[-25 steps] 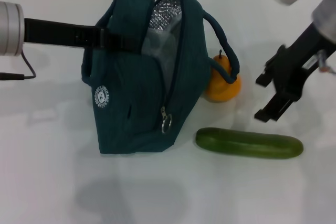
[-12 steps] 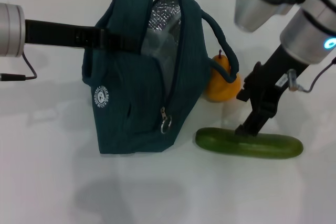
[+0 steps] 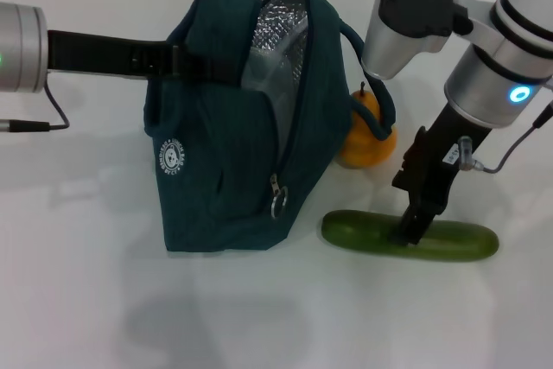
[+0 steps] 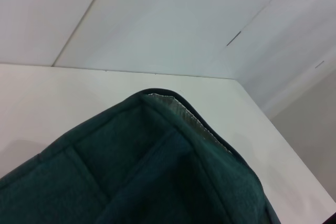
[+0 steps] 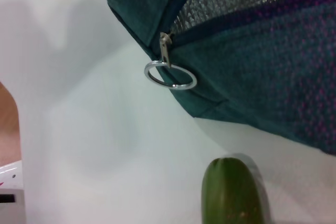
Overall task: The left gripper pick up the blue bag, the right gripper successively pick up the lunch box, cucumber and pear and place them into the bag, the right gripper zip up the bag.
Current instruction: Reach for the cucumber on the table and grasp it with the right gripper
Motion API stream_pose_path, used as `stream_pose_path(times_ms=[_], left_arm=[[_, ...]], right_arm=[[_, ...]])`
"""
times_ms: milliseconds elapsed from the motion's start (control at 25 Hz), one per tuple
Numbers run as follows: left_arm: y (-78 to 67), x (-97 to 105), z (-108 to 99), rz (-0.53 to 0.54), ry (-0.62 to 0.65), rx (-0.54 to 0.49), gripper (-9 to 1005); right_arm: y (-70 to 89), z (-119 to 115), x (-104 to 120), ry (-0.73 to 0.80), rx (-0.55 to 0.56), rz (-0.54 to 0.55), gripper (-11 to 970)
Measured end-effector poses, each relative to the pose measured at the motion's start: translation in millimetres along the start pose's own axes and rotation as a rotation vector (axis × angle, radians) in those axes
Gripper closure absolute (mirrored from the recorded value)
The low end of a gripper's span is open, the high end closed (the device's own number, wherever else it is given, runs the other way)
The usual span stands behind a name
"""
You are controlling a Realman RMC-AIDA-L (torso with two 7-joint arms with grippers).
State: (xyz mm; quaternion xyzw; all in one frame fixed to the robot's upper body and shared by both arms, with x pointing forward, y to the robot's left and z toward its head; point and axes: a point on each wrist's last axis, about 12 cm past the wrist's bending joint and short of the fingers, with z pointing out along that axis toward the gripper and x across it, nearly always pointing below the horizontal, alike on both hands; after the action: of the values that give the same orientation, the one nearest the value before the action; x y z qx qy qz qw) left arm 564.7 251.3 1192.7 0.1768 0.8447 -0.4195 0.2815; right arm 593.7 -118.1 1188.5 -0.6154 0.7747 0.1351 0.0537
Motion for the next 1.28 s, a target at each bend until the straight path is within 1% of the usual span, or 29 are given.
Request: stream_pose_path(times_ms=[480, 760, 1280], left_arm=[[0.4, 2, 1, -0.011, 0.004, 0.003, 954], [0.4, 2, 1, -0.008, 0.003, 0.004, 954], [-2.3, 2, 2, 0.0, -0.003, 0.027, 954]], right_arm=[[7.5, 17, -3, 0.051, -0.04, -0.03, 140], [9.9, 30, -6, 0.092, 0.006, -0.08, 161], [8.5, 40, -9, 0.103, 0.053, -0.109, 198]])
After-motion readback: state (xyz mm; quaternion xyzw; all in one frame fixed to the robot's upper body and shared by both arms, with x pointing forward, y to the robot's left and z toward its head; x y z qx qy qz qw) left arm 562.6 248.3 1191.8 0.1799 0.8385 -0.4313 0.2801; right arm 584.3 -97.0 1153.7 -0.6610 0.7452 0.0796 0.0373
